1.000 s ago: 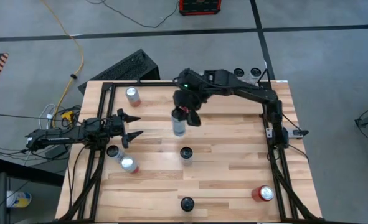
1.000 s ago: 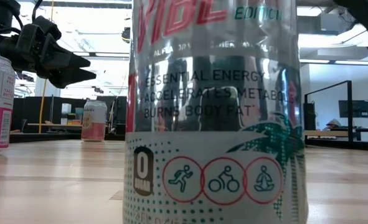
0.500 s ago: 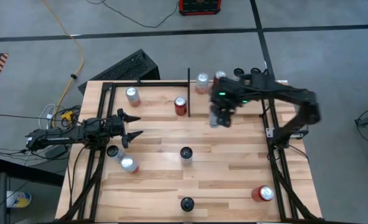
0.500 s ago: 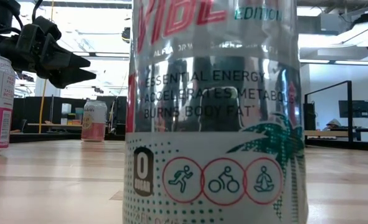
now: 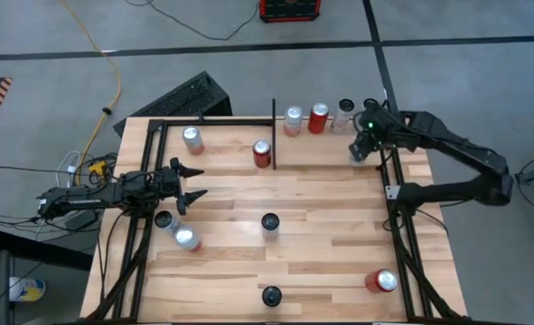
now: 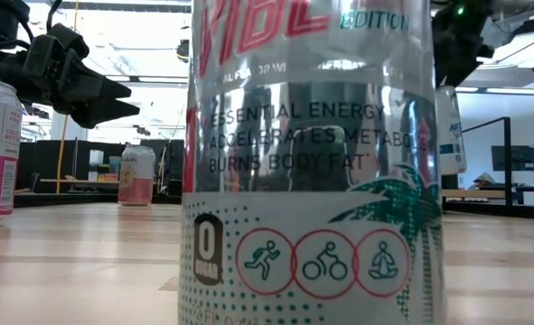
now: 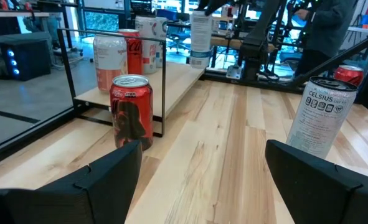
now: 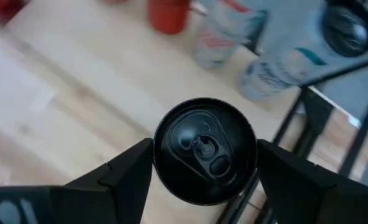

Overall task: Place canned beverage on shelf
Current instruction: Put the black blue soda can on the shelf

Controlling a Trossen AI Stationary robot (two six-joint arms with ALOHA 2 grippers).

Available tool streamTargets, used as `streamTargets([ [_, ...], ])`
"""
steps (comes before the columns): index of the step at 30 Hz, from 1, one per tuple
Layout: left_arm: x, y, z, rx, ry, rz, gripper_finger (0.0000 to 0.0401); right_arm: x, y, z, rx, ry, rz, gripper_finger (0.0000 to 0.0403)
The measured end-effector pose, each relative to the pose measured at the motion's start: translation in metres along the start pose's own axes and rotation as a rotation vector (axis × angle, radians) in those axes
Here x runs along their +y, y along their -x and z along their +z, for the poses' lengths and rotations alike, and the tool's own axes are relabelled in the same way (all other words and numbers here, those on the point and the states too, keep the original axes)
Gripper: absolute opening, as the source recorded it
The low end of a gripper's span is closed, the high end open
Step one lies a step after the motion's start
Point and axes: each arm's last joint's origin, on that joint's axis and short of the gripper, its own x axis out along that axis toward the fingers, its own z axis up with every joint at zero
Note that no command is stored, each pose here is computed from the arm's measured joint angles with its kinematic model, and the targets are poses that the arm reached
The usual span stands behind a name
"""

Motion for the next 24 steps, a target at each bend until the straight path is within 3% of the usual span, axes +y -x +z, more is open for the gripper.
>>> streamTargets([
  [9,0.0,0.0,0.0,0.0,0.0,0.0,0.0327,-0.02,-0.035,0.022,0.059,-0.222,-0.148,0.0286],
  [24,0.0,0.0,0.0,0.001,0.0,0.0,0.0327,-0.038,-0.053,0.033,0.072,-0.298,-0.206,0.0286],
])
